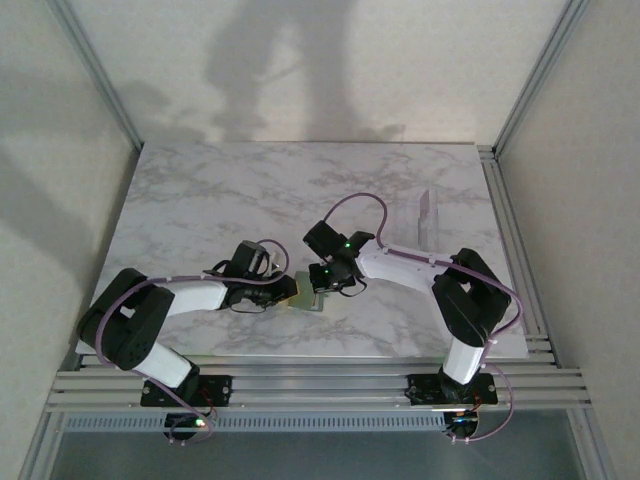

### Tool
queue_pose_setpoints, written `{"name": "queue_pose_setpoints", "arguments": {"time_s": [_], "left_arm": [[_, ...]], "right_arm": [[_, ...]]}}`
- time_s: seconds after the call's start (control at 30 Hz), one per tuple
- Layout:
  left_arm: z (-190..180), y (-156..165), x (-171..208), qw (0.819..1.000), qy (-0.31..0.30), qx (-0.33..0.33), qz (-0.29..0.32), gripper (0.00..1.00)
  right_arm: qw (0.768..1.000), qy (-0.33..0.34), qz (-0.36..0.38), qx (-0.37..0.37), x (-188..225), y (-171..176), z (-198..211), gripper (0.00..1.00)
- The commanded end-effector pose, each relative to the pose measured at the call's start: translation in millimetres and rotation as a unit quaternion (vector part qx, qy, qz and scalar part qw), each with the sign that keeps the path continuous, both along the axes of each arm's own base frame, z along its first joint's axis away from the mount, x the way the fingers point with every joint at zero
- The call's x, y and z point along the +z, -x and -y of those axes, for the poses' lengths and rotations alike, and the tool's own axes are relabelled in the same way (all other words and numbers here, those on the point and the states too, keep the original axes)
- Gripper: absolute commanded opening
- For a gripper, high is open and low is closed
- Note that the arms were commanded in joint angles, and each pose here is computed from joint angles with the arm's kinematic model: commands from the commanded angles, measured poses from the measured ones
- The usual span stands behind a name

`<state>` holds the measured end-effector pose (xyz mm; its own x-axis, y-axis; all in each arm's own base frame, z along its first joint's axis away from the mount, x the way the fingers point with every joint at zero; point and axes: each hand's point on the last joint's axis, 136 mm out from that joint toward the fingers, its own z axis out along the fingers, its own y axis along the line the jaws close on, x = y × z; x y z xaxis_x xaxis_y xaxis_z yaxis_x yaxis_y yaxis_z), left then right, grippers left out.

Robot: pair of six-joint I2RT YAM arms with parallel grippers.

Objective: Put the credit cards into the card holder

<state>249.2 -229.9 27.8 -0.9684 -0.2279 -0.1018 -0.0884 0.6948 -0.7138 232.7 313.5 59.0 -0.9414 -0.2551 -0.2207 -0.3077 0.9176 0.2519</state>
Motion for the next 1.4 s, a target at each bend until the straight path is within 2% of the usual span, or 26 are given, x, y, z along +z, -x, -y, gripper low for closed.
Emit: {"name": "queue_pose_setpoints", "arguments": {"time_s": [0.0, 0.13, 0.2, 0.43, 0.47, 0.53, 0.6, 0.73, 0.83, 0.97, 1.03, 1.23, 1.3, 1.37], "left_arm": [[-1, 11, -1, 1.000, -0.001, -0.003, -0.014, 0.23], [-1, 10, 3, 1.000, 0.001, -0.001, -0.010, 0.29], [-1, 10, 5, 1.000, 0.000, -0.002, -0.007, 0.33], [-6, 11, 5, 1.000, -0.014, -0.003, 0.001, 0.32], [-6, 10, 4, 1.000, -0.015, -0.003, 0.001, 0.31], [-5, 11, 2, 1.000, -0.015, -0.006, -0.004, 0.30], [-3, 10, 1, 1.000, -0.012, -0.007, -0.004, 0.29], [-3, 8, 2, 1.000, -0.011, -0.006, -0.003, 0.29], [-2, 8, 1, 1.000, -0.011, -0.007, -0.004, 0.28], [-2, 10, -1, 1.000, -0.012, -0.008, -0.008, 0.28], [-3, 11, -2, 1.000, -0.012, -0.008, -0.009, 0.27], [-2, 10, -1, 1.000, -0.010, -0.008, -0.008, 0.27], [-2, 10, 0, 1.000, -0.009, -0.008, -0.007, 0.27], [-2, 10, 0, 1.000, -0.009, -0.008, -0.007, 0.27]], "right_arm": [[1.000, 0.024, -0.001, -0.001, -3, 2, 5, 0.07], [1.000, 0.026, 0.003, -0.003, -2, 2, 7, 0.00], [1.000, 0.022, 0.006, -0.001, -1, 2, 6, 0.00], [1.000, -0.008, 0.007, 0.011, 7, 3, -4, 0.00], [1.000, -0.005, 0.006, 0.011, 6, 3, -4, 0.02], [1.000, 0.006, 0.006, 0.010, 5, 2, -1, 0.16], [1.000, 0.011, 0.003, 0.011, 3, 2, 0, 0.24], [1.000, 0.015, 0.001, 0.012, -1, 3, 0, 0.30], [1.000, 0.019, 0.001, 0.011, -3, 2, 0, 0.29], [1.000, 0.026, 0.003, 0.008, -6, 0, 2, 0.14], [1.000, 0.029, 0.005, 0.008, -6, 0, 3, 0.11], [0.999, 0.045, 0.010, 0.005, -8, -1, 9, 0.14], [0.999, 0.047, 0.010, 0.005, -8, -1, 10, 0.22], [0.999, 0.047, 0.011, 0.004, -9, -1, 10, 0.19]]}}
